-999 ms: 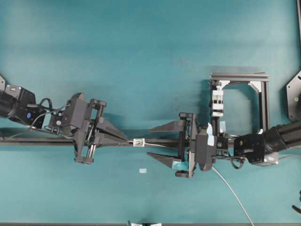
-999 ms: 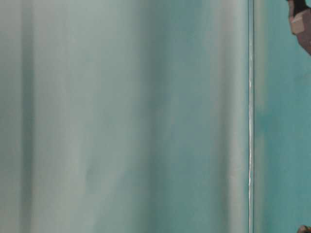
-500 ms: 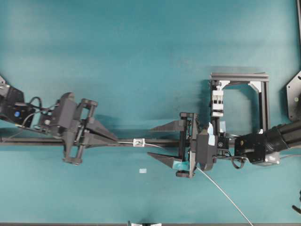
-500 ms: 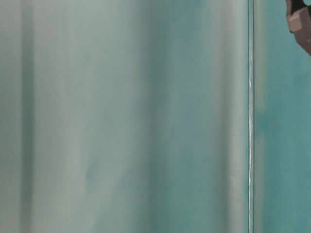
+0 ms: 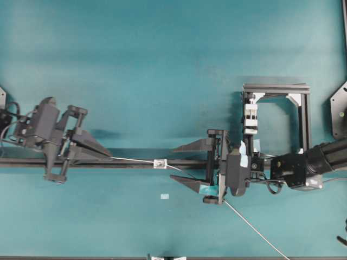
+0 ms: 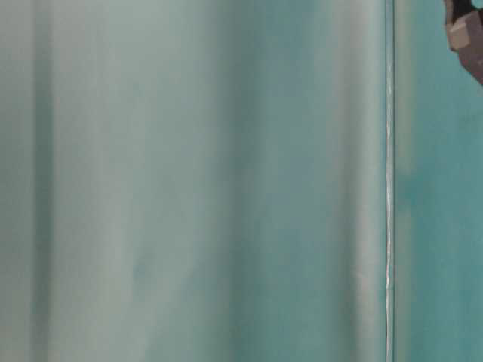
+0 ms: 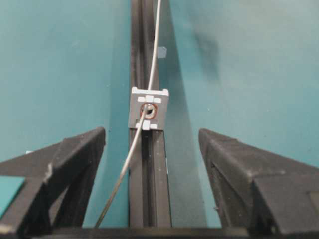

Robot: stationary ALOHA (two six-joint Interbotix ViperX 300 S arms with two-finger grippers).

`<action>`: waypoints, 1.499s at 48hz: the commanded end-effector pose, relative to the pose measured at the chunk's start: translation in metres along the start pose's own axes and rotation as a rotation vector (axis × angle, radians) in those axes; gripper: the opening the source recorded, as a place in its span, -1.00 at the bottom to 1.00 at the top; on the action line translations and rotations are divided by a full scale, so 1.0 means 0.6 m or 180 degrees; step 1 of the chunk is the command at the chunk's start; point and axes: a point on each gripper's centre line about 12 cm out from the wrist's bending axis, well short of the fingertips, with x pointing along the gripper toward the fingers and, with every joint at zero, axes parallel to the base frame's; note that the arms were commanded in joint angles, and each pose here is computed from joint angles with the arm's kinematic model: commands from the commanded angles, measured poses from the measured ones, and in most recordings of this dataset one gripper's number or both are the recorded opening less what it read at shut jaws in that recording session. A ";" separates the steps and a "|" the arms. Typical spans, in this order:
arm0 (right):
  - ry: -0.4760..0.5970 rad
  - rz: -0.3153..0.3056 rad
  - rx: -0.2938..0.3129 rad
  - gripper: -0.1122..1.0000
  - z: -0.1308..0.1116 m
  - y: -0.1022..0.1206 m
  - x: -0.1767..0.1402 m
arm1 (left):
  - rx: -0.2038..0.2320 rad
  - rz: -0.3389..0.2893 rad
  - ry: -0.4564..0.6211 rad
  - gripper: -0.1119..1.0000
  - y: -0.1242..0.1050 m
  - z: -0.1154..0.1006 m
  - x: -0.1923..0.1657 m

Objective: Insert the wire through the hole in the metal fitting marked with a red label. (retake)
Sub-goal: 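Grasp the wire tip with the left gripper and pull it leftward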

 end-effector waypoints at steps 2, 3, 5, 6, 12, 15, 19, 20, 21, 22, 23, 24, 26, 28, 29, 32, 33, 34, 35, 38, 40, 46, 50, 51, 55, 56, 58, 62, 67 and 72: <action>-0.0139 0.0030 0.0071 0.69 0.029 0.006 0.000 | 0.0012 -0.0074 -0.0015 -0.98 -0.011 0.013 -0.012; -0.0139 0.0030 0.0071 0.69 0.029 0.006 0.000 | 0.0013 -0.0074 0.0010 -0.98 -0.012 0.012 -0.015; -0.0143 0.0025 0.0074 0.69 0.029 0.005 0.000 | 0.0015 -0.0087 0.0028 -0.98 -0.014 0.015 -0.020; -0.0144 0.0025 0.0072 0.69 0.030 0.005 0.000 | 0.0015 -0.0089 0.0048 -0.98 -0.015 0.015 -0.025; -0.0139 0.0030 0.0071 0.69 0.029 0.006 0.000 | 0.0016 -0.0099 0.0085 -0.98 -0.016 0.016 -0.045; -0.0144 0.0029 0.0071 0.69 0.029 0.006 0.000 | 0.0021 -0.0108 0.0086 -0.98 -0.015 0.015 -0.056; -0.0139 0.0030 0.0071 0.69 0.029 0.006 0.000 | 0.0019 -0.0114 0.0058 -0.98 -0.014 0.016 -0.072; -0.0139 0.0030 0.0071 0.69 0.029 0.006 0.000 | 0.0019 -0.0120 0.0054 -0.98 -0.014 0.016 -0.075; -0.0139 0.0025 0.0072 0.69 0.029 0.005 0.000 | 0.0019 -0.0120 0.0054 -0.98 -0.014 0.015 -0.079; -0.0139 0.0030 0.0071 0.69 0.029 0.006 0.000 | 0.0023 -0.0129 0.0056 -0.98 -0.014 0.015 -0.084; -0.0139 0.0030 0.0071 0.69 0.029 0.006 0.000 | 0.0024 -0.0130 0.0051 -0.98 -0.014 0.016 -0.086; -0.0139 0.0025 0.0072 0.69 0.029 0.005 0.000 | 0.0030 -0.0134 0.0057 -0.98 -0.014 0.016 -0.088; -0.0148 0.0030 0.0074 0.69 0.030 0.006 0.000 | 0.0029 -0.0133 0.0066 -0.98 -0.014 0.016 -0.092; -0.0139 0.0030 0.0071 0.69 0.029 0.006 0.000 | 0.0032 -0.0131 0.0101 -0.98 -0.014 0.015 -0.093; -0.0139 0.0025 0.0072 0.69 0.029 0.005 0.000 | 0.0032 -0.0128 0.0120 -0.98 -0.014 0.015 -0.094; -0.0148 0.0030 0.0074 0.69 0.030 0.006 0.000 | 0.0033 -0.0123 0.0179 -0.98 -0.015 0.015 -0.092; -0.0144 0.0029 0.0071 0.69 0.029 0.006 0.000 | 0.0033 -0.0120 0.0198 -0.98 -0.015 0.014 -0.092; -0.0147 0.0026 0.0071 0.69 0.030 0.006 0.000 | 0.0033 -0.0119 0.0208 -0.98 -0.015 0.014 -0.091; -0.0148 0.0025 0.0070 0.69 0.030 0.005 0.001 | 0.0034 -0.0115 0.0227 -0.98 -0.015 0.013 -0.091; -0.0144 0.0024 0.0067 0.69 0.030 0.005 0.000 | 0.0030 -0.0109 0.0241 -0.98 -0.015 0.014 -0.090; -0.0148 0.0025 0.0070 0.69 0.030 0.005 0.001 | 0.0030 -0.0109 0.0241 -0.98 -0.015 0.013 -0.090; -0.0152 0.0029 0.0069 0.69 0.030 0.006 0.000 | -0.0016 -0.0098 0.0200 -0.98 -0.015 0.020 -0.086; -0.0153 0.0024 0.0070 0.69 0.030 0.005 0.001 | -0.0012 -0.0112 0.0173 -0.98 -0.017 0.026 -0.081; -0.0152 0.0029 0.0069 0.69 0.030 0.006 0.000 | -0.0019 -0.0105 0.0172 -0.98 -0.017 0.027 -0.080; -0.0153 0.0024 0.0070 0.69 0.030 0.005 0.001 | -0.0019 -0.0103 0.0186 -0.98 -0.018 0.028 -0.077; -0.0152 0.0029 0.0069 0.69 0.030 0.006 0.000 | -0.0012 -0.0109 0.0192 -0.98 -0.018 0.028 -0.076; -0.0152 0.0029 0.0069 0.69 0.030 0.006 0.000 | -0.0019 -0.0101 0.0201 -0.98 -0.018 0.028 -0.076; -0.0157 0.0025 0.0068 0.69 0.031 0.006 0.001 | -0.0023 -0.0097 0.0215 -0.98 -0.018 0.027 -0.073; -0.0162 0.0024 0.0068 0.69 0.031 0.006 0.001 | -0.0032 -0.0094 0.0215 -0.94 -0.019 0.029 -0.068; -0.0166 0.0028 0.0067 0.69 0.032 0.006 0.001 | -0.0035 -0.0087 0.0243 -0.76 -0.018 0.026 -0.066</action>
